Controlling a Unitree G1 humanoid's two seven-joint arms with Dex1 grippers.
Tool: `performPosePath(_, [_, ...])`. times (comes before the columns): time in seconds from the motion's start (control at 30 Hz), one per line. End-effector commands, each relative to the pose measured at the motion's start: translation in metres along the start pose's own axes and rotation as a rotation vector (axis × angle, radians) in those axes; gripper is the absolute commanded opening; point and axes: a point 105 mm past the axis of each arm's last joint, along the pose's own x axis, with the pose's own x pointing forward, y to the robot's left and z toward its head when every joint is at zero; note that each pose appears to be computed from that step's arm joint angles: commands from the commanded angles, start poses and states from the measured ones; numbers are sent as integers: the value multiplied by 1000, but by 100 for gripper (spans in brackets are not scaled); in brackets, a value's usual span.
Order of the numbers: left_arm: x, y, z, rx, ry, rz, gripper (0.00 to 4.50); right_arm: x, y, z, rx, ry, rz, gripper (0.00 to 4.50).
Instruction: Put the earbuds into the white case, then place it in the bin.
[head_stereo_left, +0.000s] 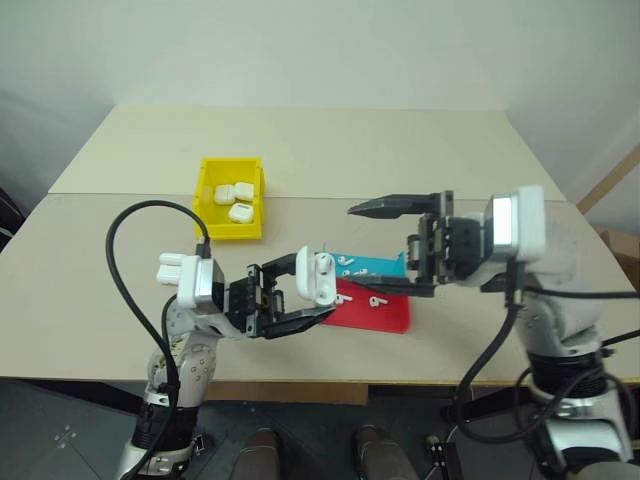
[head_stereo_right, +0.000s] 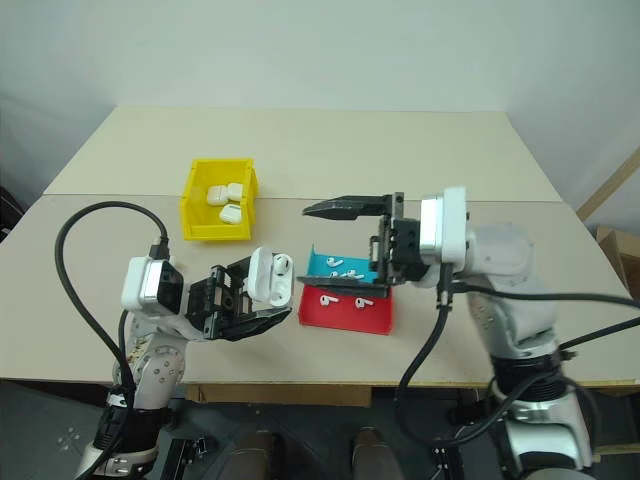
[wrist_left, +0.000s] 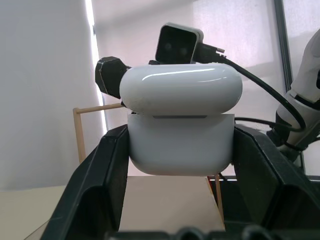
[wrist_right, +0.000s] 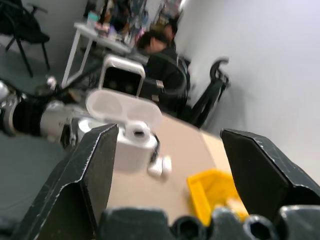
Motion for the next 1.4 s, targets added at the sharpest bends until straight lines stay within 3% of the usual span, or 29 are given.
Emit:
performPosePath(0.03, [-19,-5,3,54,54,-2,277,-12,-22,-12,51,222,-18,382])
performPosePath(0.2, [-42,-13,-1,62,134,40,277,-16,-42,-28,67,407,19,382])
performPosePath(0.5, [-55,-30,-4,72,181,94,277,-5,-52,-92,72,800,180,382])
performPosePath(0.6, [-54,-31,-4,78,179,105,277,-1,-57,-110,6,904,229,317])
performPosePath(0.63, [-53,-31,-4,79,178,106,277,-1,-58,-113,-4,919,249,295])
performPosePath(1.0, [-50,-34,-5,82,175,105,277,8,-52,-138,-101,1037,464,295])
performPosePath(1.4, [-45,-35,-10,90,171,97,277,29,-52,-150,-58,1078,501,295])
